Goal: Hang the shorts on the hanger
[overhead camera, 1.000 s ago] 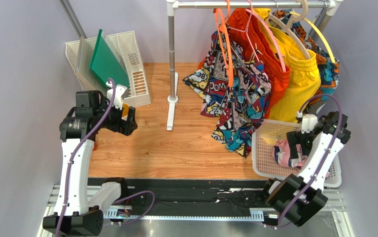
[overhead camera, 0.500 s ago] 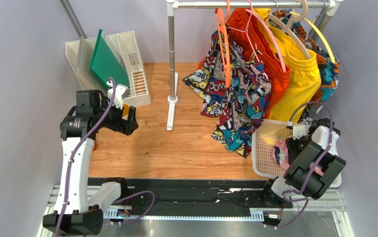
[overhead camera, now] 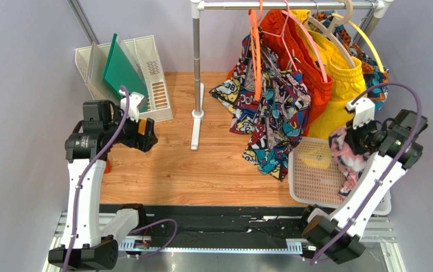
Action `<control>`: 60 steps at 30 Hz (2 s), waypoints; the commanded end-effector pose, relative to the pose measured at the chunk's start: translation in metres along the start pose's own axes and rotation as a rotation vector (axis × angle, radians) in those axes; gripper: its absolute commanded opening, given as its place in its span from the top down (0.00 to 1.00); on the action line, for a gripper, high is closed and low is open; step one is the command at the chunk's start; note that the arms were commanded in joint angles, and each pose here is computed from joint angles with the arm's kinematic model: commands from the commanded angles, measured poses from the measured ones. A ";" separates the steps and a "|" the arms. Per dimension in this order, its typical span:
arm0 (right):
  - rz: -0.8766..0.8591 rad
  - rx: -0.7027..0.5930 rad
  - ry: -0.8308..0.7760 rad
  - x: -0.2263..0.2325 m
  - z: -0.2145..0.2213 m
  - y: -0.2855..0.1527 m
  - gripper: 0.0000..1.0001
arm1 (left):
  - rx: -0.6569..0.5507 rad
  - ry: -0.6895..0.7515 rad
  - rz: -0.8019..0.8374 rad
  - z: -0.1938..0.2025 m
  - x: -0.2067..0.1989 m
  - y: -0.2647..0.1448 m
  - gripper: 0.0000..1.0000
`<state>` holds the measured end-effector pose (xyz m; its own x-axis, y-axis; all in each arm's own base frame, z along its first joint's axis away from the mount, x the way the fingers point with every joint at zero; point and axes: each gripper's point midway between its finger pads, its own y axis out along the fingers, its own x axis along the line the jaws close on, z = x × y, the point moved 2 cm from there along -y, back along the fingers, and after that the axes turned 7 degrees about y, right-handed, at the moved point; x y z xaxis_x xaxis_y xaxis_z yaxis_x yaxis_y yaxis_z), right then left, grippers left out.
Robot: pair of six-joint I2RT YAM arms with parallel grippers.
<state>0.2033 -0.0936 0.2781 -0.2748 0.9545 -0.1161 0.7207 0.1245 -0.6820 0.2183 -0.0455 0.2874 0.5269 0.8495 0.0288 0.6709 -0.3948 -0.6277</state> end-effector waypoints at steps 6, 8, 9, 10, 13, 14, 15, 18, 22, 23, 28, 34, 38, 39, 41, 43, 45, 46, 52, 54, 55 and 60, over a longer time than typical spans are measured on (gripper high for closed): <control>-0.222 -0.369 0.058 0.108 -0.108 -0.118 1.00 | -0.116 0.027 -0.021 -0.036 0.004 -0.014 0.00; -0.254 -0.436 0.057 0.118 -0.127 -0.136 1.00 | -0.131 0.030 -0.030 -0.039 0.005 -0.017 0.00; -0.245 -0.492 0.013 0.122 -0.143 -0.153 1.00 | -0.135 0.031 -0.035 -0.040 0.005 -0.017 0.01; -0.263 -0.517 0.032 0.127 -0.151 -0.162 1.00 | -0.144 0.027 -0.042 -0.042 0.006 -0.018 0.00; -0.312 -0.634 -0.005 0.139 -0.183 -0.192 1.00 | -0.175 0.017 -0.057 -0.048 0.007 -0.020 0.00; -0.366 -0.681 0.029 0.142 -0.198 -0.202 1.00 | -0.188 0.017 -0.057 -0.049 0.005 -0.022 0.01; -0.399 -0.713 0.029 0.147 -0.205 -0.209 1.00 | -0.198 0.013 -0.057 -0.051 0.005 -0.023 0.00; -0.621 -0.784 0.117 0.162 -0.231 -0.234 1.00 | -0.269 0.031 -0.001 -0.061 -0.007 -0.028 0.00; -0.644 -0.929 -0.025 0.180 -0.263 -0.286 1.00 | -0.420 0.138 0.146 -0.075 -0.037 -0.039 0.00; -0.647 -0.916 0.016 0.173 -0.268 -0.283 1.00 | -0.449 0.154 0.171 -0.073 -0.044 -0.041 0.00; -0.714 -0.898 0.154 0.149 -0.294 -0.280 1.00 | -0.561 0.225 0.316 -0.088 -0.065 -0.045 0.02; -0.951 -0.705 0.398 0.139 -0.308 -0.207 1.00 | -0.557 0.349 0.399 -0.104 -0.081 -0.027 0.06; -1.070 -0.636 0.370 0.187 -0.309 -0.187 1.00 | -0.573 0.412 0.428 -0.106 -0.087 -0.026 0.04; -1.102 -0.626 0.353 0.198 -0.309 -0.187 1.00 | -0.577 0.423 0.431 -0.105 -0.088 -0.026 0.04; -1.164 -0.632 0.303 0.224 -0.311 -0.201 1.00 | -0.586 0.434 0.413 -0.103 -0.087 -0.027 0.03; -1.200 -0.609 0.265 0.245 -0.315 -0.197 1.00 | -0.597 0.445 0.404 -0.099 -0.089 -0.030 0.03; -1.213 -0.630 0.230 0.259 -0.318 -0.203 1.00 | -0.601 0.420 0.384 -0.097 -0.087 -0.029 0.02; -1.260 -0.618 0.183 0.276 -0.313 -0.208 1.00 | -0.612 0.414 0.372 -0.096 -0.088 -0.032 0.02; -1.342 -0.714 0.055 0.326 -0.319 -0.232 1.00 | -0.612 0.335 0.368 -0.089 -0.091 -0.035 0.02; -1.373 -0.717 0.071 0.335 -0.328 -0.231 1.00 | -0.588 0.281 0.351 -0.084 -0.088 -0.030 0.02; -1.396 -0.694 0.074 0.346 -0.331 -0.224 1.00 | -0.588 0.267 0.350 -0.083 -0.088 -0.030 0.02; -1.413 -0.646 0.023 0.367 -0.328 -0.201 1.00 | -0.536 0.249 0.385 -0.063 -0.093 -0.022 0.02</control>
<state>0.1433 0.2984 0.6244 -0.9291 -0.0661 0.3639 0.0146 0.9766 0.2146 0.1923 -0.1376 0.3555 0.8332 0.5387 0.1246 0.5524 -0.8206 -0.1466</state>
